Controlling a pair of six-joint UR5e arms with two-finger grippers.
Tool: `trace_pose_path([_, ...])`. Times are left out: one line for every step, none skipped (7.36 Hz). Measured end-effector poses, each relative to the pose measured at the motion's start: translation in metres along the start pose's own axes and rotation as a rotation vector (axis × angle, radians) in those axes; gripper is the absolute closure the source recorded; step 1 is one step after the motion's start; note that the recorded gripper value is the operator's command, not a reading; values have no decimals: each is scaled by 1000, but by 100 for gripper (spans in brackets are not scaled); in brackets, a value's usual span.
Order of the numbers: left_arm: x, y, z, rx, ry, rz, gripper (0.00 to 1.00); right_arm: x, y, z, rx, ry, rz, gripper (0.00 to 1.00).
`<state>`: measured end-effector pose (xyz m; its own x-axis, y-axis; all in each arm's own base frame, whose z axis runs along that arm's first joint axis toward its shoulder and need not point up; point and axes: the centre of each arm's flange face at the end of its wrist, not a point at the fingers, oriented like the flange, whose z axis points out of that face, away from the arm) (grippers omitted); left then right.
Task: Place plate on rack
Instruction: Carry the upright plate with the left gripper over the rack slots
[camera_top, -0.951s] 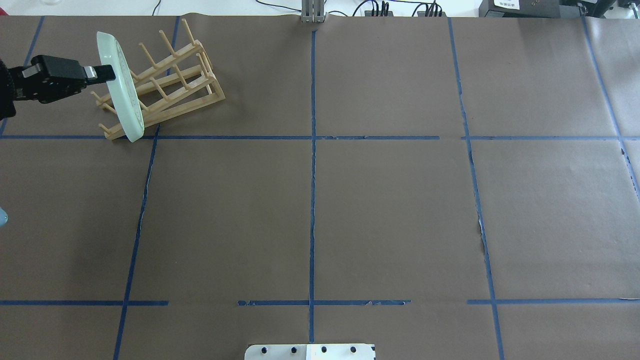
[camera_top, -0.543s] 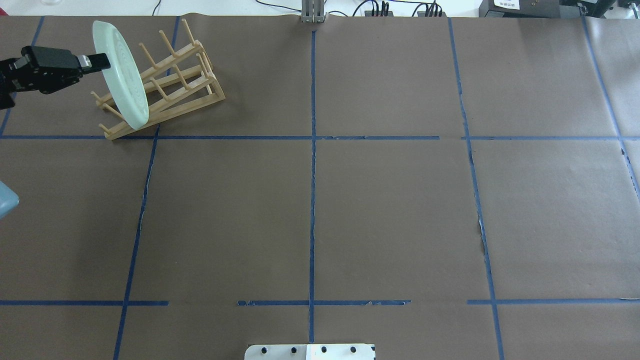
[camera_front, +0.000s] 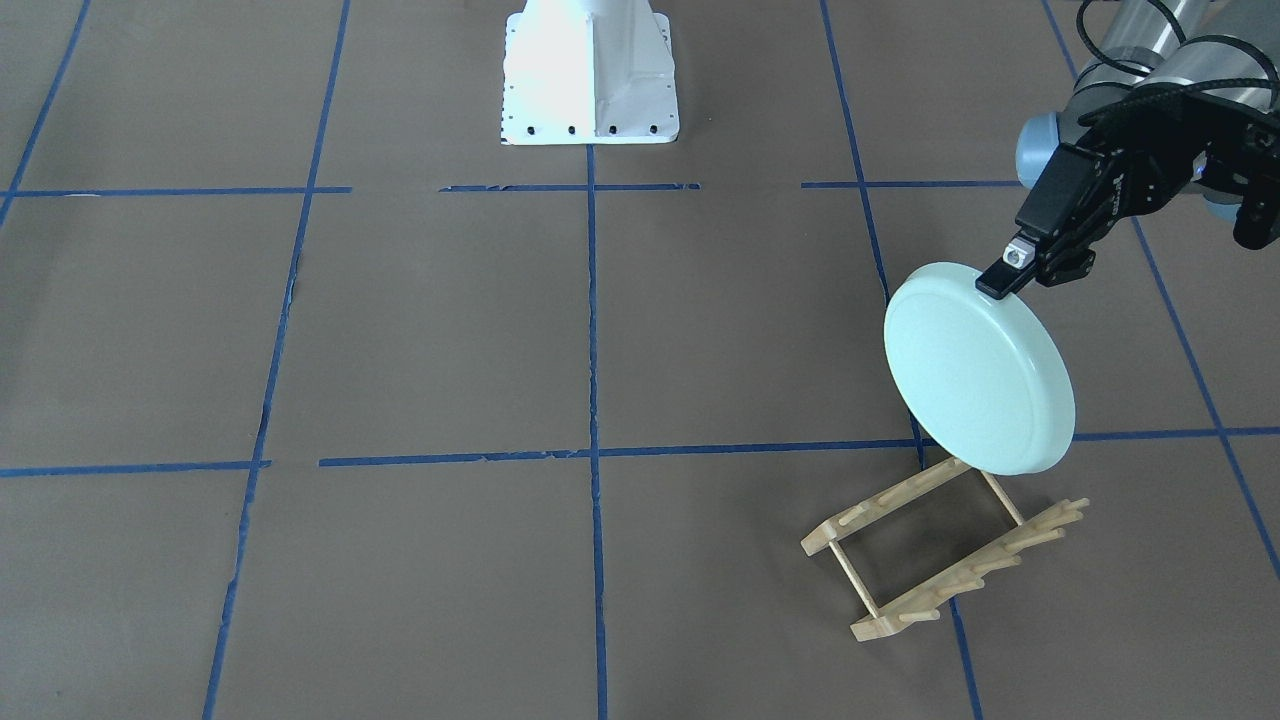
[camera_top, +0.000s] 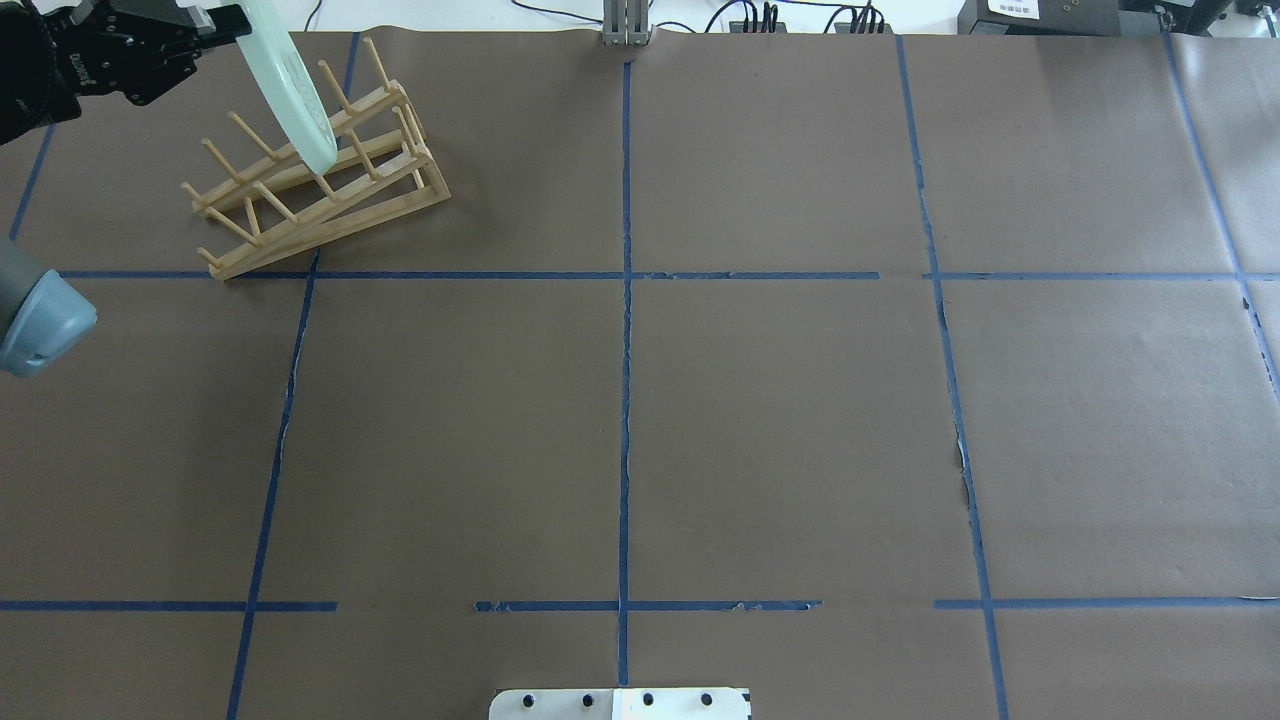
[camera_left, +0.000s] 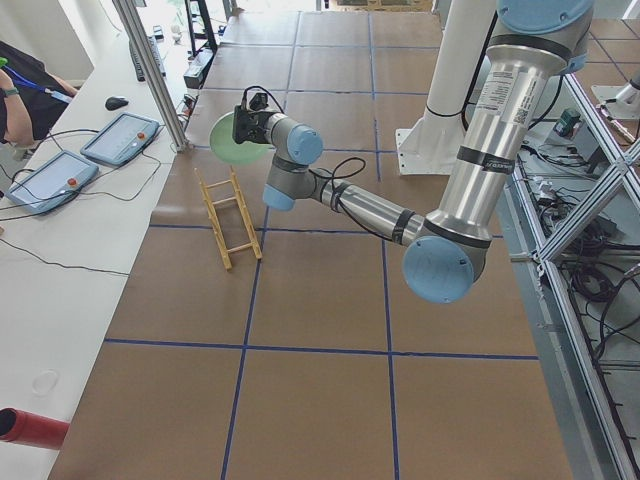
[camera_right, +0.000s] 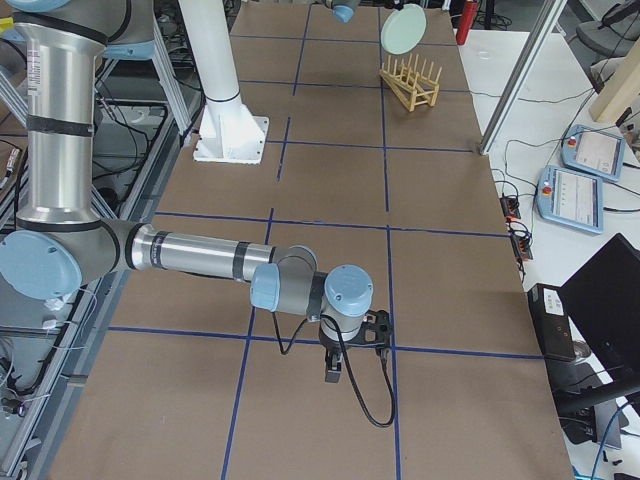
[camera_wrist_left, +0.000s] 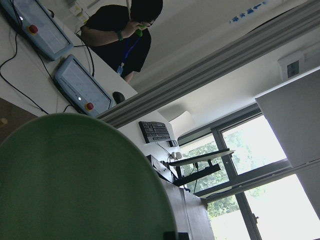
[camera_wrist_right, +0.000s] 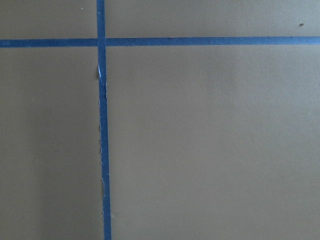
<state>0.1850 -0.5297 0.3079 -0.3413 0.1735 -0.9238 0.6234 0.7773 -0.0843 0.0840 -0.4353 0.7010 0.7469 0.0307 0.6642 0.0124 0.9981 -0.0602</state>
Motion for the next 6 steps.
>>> trace_pose_path([-8, -9, 11, 24, 22, -30, 100, 0, 0, 0, 0, 0, 0, 0])
trace_pose_path([-15, -17, 21, 37, 26, -43, 100, 0, 0, 0, -1, 0, 0, 0])
trace_pose_path([-20, -26, 30, 50, 21, -47, 100, 0, 0, 0, -1, 0, 0, 0])
trace_pose_path([-25, -35, 37, 61, 10, -49, 100, 0, 0, 0, 0, 0, -1, 0])
trace_pose_path([-30, -43, 44, 71, -1, -49, 100, 0, 0, 0, 0, 0, -1, 0])
trace_pose_path([-33, -50, 50, 80, -10, -49, 100, 0, 0, 0, 0, 0, -1, 0])
